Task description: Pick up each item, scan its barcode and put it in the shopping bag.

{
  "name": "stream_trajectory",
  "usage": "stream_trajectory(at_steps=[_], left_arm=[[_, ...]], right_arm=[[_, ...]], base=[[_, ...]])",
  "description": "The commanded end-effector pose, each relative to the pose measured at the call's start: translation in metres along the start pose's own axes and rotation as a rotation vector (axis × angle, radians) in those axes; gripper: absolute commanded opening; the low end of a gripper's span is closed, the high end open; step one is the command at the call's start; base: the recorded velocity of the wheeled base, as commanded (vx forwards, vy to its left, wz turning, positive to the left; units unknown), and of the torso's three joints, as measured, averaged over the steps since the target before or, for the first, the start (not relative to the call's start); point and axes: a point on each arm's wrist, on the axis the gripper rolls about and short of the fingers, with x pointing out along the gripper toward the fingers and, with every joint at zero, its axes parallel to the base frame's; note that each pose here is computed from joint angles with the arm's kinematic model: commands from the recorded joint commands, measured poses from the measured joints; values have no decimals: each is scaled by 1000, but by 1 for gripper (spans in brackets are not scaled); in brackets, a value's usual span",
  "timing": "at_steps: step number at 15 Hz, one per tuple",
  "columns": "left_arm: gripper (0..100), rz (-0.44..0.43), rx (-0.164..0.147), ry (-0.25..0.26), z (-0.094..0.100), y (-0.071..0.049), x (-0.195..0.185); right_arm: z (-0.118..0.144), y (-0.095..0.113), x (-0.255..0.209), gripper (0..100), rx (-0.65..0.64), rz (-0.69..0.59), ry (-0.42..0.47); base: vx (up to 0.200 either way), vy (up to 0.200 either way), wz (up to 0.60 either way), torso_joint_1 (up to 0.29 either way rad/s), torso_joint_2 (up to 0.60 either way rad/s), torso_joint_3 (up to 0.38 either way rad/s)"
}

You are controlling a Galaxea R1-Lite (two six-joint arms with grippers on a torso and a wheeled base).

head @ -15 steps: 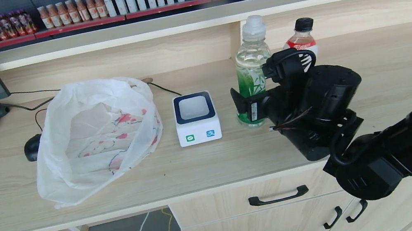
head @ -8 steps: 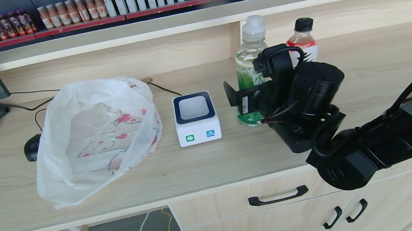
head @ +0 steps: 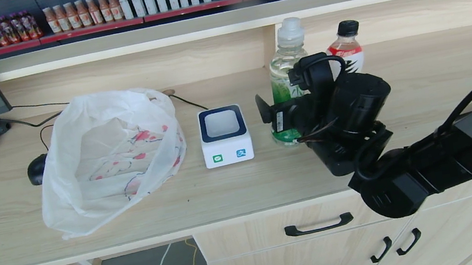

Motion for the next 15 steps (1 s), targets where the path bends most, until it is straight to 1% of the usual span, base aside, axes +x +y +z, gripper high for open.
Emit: stream_trajectory(at_steps=[1, 10, 15], left_arm=[[100, 0, 0, -1, 0, 0, 0], [100, 0, 0, -1, 0, 0, 0], [100, 0, 0, -1, 0, 0, 0]], right_arm=[[2, 0, 1, 100, 3, -2, -8], [10, 2, 10, 100, 19, 1, -46], [13, -5, 16, 100, 13, -16, -49]], base=[[0, 0, 0, 0, 0, 0], [0, 0, 0, 0, 0, 0], [0, 0, 0, 0, 0, 0]])
